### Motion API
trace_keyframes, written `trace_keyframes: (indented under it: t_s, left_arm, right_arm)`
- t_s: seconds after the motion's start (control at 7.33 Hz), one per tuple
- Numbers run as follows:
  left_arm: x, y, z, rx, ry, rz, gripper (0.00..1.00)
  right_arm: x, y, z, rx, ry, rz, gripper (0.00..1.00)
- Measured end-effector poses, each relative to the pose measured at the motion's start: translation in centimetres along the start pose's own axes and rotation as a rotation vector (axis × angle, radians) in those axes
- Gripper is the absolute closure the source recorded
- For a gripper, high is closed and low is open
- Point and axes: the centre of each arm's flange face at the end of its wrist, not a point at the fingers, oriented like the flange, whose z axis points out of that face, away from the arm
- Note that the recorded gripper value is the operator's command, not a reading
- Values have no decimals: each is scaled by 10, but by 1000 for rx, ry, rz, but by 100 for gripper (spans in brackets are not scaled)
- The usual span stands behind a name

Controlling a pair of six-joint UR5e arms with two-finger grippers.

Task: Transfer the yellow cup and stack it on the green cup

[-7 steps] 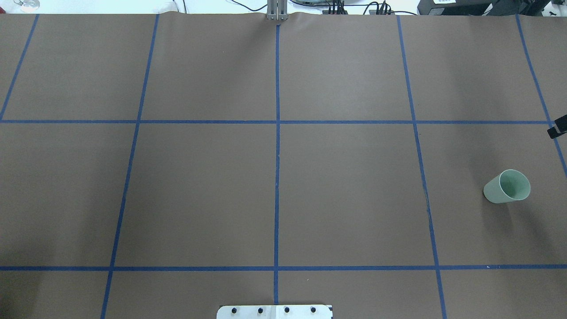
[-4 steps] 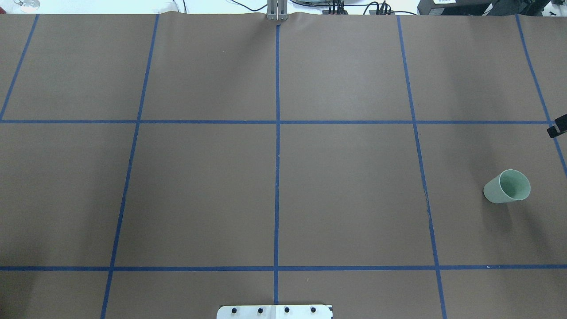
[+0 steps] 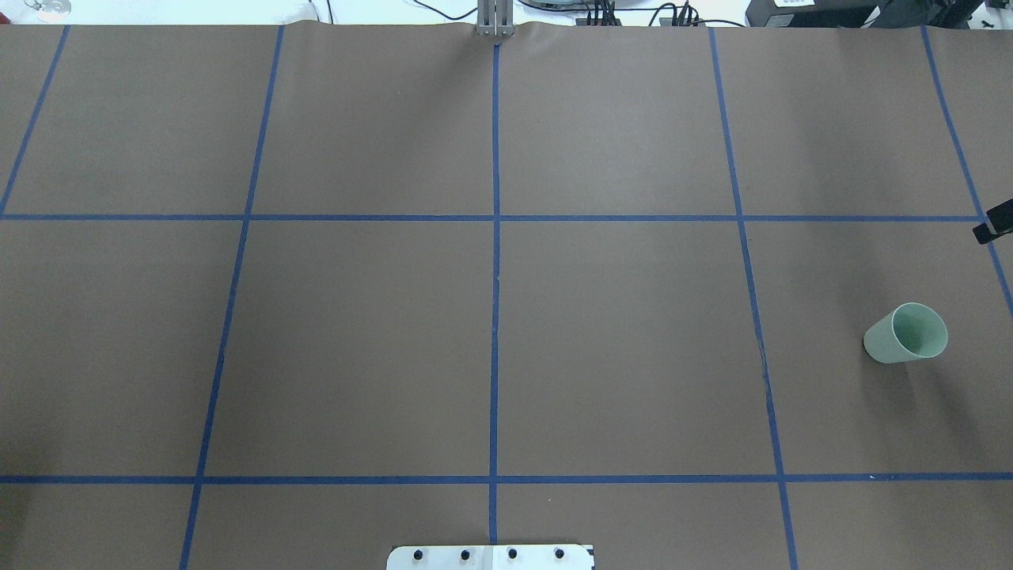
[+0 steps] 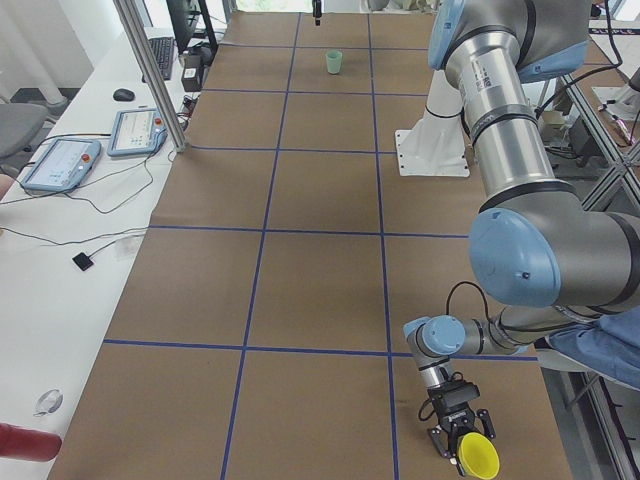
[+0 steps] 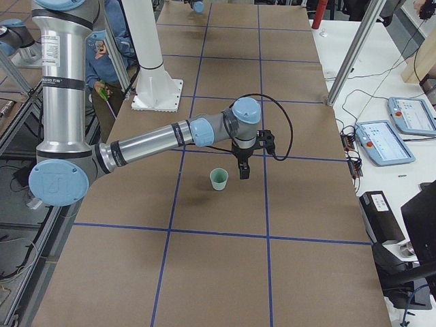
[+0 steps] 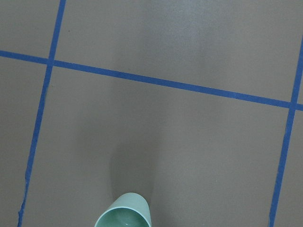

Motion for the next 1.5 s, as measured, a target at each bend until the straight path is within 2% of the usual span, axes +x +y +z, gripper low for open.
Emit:
trace_keyframes:
  t_s: [0.14, 0.27, 0.55, 0.82, 1.09, 1.36, 1.5]
  left_arm:
    - [8, -13, 12, 8, 64, 27, 100]
    - [13, -24, 20, 19, 93, 79, 100]
    - [16, -34, 25, 29, 93, 205, 100]
    - [14, -25, 3, 24, 73, 314, 100]
    - [11, -10, -28, 60, 54, 341, 100]
    - [8, -14, -48, 121, 26, 312, 100]
    - [4, -17, -75, 121, 17, 301, 100]
  right_arm:
    - [-1, -4, 3, -4, -1, -1, 0]
    - [-1, -8, 5, -9, -10, 0, 0]
    - [-4, -9, 7, -23, -54, 3, 0]
    - [-5, -17, 12, -37, -83, 11, 0]
    - [-6, -28, 16, -46, -105, 17, 0]
    - [-10, -32, 14, -47, -135, 19, 0]
    - [-10, -31, 12, -47, -144, 21, 0]
